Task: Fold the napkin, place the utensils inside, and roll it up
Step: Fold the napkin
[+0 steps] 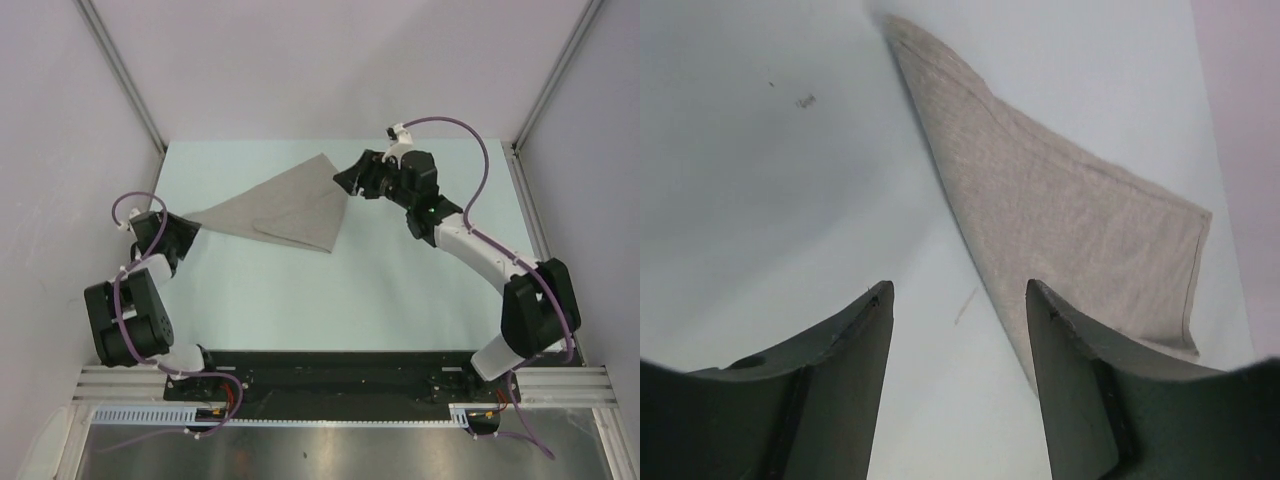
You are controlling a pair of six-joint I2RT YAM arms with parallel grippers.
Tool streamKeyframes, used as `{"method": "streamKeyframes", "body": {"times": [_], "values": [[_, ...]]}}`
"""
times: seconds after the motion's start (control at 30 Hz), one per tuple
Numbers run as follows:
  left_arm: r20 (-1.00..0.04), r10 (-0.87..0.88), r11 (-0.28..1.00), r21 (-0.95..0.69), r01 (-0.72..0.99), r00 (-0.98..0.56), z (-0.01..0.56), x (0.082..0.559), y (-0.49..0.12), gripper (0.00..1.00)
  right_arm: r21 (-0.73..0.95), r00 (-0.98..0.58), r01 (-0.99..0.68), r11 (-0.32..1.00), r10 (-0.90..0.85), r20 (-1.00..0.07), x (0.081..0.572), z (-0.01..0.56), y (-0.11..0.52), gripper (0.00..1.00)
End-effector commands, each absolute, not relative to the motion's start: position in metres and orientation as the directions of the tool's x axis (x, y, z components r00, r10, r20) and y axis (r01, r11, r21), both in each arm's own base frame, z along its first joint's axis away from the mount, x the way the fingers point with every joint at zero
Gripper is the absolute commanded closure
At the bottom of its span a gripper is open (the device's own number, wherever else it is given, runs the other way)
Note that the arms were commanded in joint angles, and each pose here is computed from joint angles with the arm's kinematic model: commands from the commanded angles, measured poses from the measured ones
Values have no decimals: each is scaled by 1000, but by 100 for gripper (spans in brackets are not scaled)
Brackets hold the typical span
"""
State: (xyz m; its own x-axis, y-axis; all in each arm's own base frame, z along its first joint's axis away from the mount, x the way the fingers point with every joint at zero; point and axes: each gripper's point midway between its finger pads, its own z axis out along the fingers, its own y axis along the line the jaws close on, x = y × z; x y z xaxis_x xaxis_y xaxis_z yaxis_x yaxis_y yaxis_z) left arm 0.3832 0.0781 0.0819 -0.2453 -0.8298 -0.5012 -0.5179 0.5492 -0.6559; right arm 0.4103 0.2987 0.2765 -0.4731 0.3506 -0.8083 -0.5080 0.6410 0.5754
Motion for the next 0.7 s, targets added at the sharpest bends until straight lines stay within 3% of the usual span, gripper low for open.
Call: {"method": "streamKeyframes", "body": {"times": [0.0,0.27,0.67], "values": [[-489,-872,441,-752,-490,-35,89,411,109,40,529,-400,-553,644,352,-846,389,311,274,36],[-445,-896,387,-788,-479,8,69,435,129,40,500,-355,-491,713,361,-862,377,320,227,36],[-399,-917,357,-784,-507,-29,32,454,140,48,500,-380,-419,758,353,-855,375,301,208,35]]}}
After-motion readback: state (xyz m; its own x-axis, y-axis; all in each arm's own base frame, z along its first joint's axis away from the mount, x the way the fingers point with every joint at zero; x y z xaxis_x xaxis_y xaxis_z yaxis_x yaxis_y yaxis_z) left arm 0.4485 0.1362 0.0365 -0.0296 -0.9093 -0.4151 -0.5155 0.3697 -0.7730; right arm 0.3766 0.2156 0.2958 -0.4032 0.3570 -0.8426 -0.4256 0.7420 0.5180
